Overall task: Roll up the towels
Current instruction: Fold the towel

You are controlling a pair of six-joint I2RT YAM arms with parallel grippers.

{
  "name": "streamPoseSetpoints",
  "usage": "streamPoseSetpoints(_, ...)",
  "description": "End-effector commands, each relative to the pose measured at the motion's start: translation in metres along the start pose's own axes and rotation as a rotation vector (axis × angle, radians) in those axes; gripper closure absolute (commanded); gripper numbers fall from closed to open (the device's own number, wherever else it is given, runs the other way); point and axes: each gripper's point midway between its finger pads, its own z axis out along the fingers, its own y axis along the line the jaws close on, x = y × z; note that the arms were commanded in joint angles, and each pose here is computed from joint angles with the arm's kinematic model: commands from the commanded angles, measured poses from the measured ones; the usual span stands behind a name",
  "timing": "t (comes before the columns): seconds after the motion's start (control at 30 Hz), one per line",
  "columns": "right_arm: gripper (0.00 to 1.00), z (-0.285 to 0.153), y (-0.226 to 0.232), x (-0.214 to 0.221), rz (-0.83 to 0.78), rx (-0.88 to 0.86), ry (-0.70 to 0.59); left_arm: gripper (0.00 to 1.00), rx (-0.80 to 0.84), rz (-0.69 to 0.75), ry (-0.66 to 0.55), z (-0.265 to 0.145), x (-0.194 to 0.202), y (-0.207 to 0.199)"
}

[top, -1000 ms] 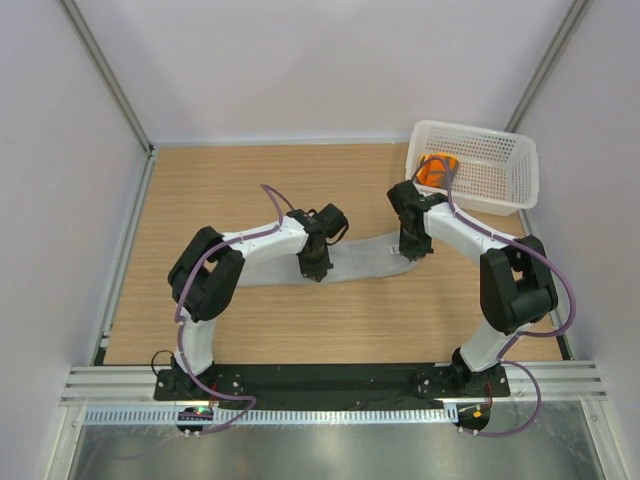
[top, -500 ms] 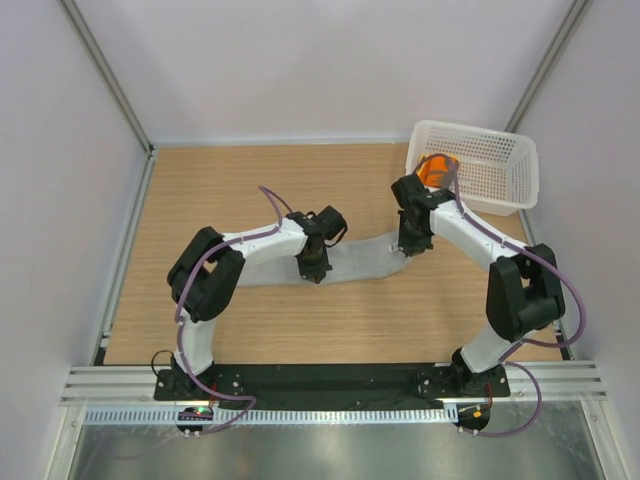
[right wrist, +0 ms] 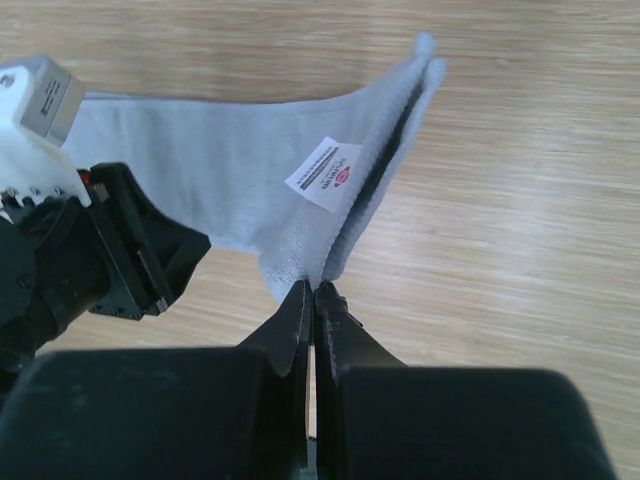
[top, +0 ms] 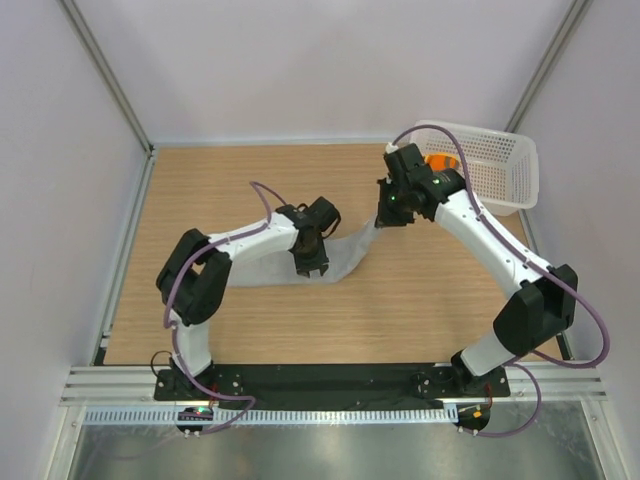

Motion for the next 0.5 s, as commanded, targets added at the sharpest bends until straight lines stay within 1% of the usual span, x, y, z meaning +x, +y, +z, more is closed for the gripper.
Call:
streamPoseSetpoints(0.0, 0.99, -0.014, 0.036, -0.008, -0.032, -0.079, -0.009, 0.62, 0.085, -0.034, -0.089, -0.055, -0.034, -0.002)
streamPoseSetpoints(0.07, 0.99, -0.016, 0.054, -0.005, -0.06, -0.101, -0.007, 0.55, 0.089, -0.055, -0.109, -0.075, -0.04, 0.012)
streamPoseSetpoints(0.13, 0.99, -0.016, 0.069, -0.009, -0.068, -0.119, -0.011, 0.53, 0.082, -0.082, -0.127, -0.087, -0.052, 0.031)
streamPoseSetpoints(0.17, 0.99, -0.017, 0.08, -0.006, -0.082, -0.132, -0.007, 0.52, 0.099, -0.094, -0.153, -0.102, -0.056, 0.039)
streamPoseSetpoints(0.2, 0.99, -0.02, 0.089, -0.009, -0.091, -0.149, -0.017, 0.52, 0.085, -0.089, -0.154, -0.108, -0.056, 0.05)
streamPoseSetpoints(0.23, 0.99, -0.016, 0.095, -0.008, -0.091, -0.151, -0.009, 0.51, 0.078, -0.122, -0.175, -0.116, -0.067, 0.065)
streamPoseSetpoints(0.27, 0.99, -0.016, 0.104, -0.005, -0.104, -0.162, -0.004, 0.51, 0.069, -0.129, -0.181, -0.12, -0.068, 0.076)
streamPoseSetpoints(0.3, 0.99, -0.019, 0.111, -0.009, -0.108, -0.176, -0.015, 0.51, 0.063, -0.125, -0.21, -0.135, -0.071, 0.09)
streamPoseSetpoints(0.37, 0.99, -0.014, 0.123, -0.006, -0.113, -0.184, -0.003, 0.5, 0.03, -0.16, -0.246, -0.147, -0.079, 0.117)
streamPoseSetpoints(0.4, 0.99, -0.017, 0.134, -0.008, -0.121, -0.206, -0.013, 0.49, 0.02, -0.139, -0.271, -0.16, -0.077, 0.13)
streamPoseSetpoints(0.47, 0.99, -0.011, 0.148, -0.004, -0.13, -0.217, 0.0, 0.46, -0.036, -0.149, -0.314, -0.17, -0.081, 0.156)
